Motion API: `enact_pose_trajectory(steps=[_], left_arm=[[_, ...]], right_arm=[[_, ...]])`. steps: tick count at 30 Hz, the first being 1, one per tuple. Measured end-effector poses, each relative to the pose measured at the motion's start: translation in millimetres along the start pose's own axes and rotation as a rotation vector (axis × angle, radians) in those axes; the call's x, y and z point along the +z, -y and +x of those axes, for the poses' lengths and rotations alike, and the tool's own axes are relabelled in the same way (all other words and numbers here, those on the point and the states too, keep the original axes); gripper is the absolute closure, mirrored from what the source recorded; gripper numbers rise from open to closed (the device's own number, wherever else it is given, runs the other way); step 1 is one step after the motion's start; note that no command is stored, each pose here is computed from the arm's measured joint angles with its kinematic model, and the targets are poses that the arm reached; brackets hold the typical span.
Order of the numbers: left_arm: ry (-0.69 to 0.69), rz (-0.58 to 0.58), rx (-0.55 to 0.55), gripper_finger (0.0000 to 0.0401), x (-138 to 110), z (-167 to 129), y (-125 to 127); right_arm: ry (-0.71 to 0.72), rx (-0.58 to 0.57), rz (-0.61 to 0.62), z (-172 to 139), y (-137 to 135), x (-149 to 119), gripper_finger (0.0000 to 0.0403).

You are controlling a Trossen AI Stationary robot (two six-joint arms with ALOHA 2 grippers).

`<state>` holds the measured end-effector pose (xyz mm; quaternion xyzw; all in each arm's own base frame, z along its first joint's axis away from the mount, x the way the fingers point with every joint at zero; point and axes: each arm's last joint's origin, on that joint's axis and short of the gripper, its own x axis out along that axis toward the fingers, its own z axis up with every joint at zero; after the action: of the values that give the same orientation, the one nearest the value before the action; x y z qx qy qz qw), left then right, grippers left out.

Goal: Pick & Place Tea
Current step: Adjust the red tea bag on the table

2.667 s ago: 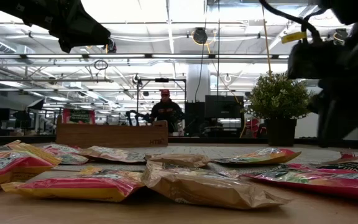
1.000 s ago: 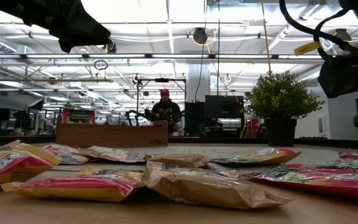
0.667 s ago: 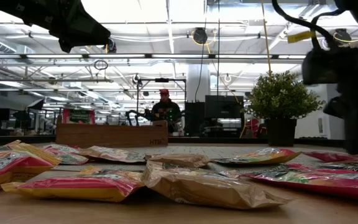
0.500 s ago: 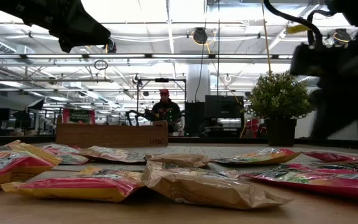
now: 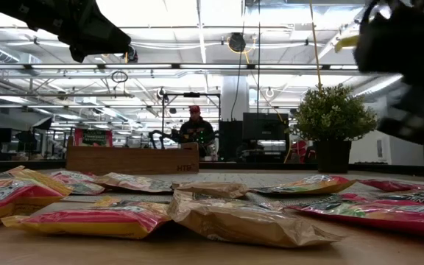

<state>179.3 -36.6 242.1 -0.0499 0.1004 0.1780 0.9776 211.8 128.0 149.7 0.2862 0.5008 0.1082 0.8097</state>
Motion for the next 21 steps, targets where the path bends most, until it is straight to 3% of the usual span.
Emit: enact_pose_trajectory(steps=[4,7,21], left_arm=[[0.000,0.000,0.000,0.0270,0,0,0],[0.000,0.000,0.000,0.0270,0,0,0],[0.000,0.000,0.000,0.0269,0,0,0]], right_arm=[[-0.130,-0.119,0.137,0,10,-14,0.0403],[-0.145,-0.192,0.178,-2,15,-18,0.0403],[0.141,-0.450,0.029,-5,25,-8,0.0403]])
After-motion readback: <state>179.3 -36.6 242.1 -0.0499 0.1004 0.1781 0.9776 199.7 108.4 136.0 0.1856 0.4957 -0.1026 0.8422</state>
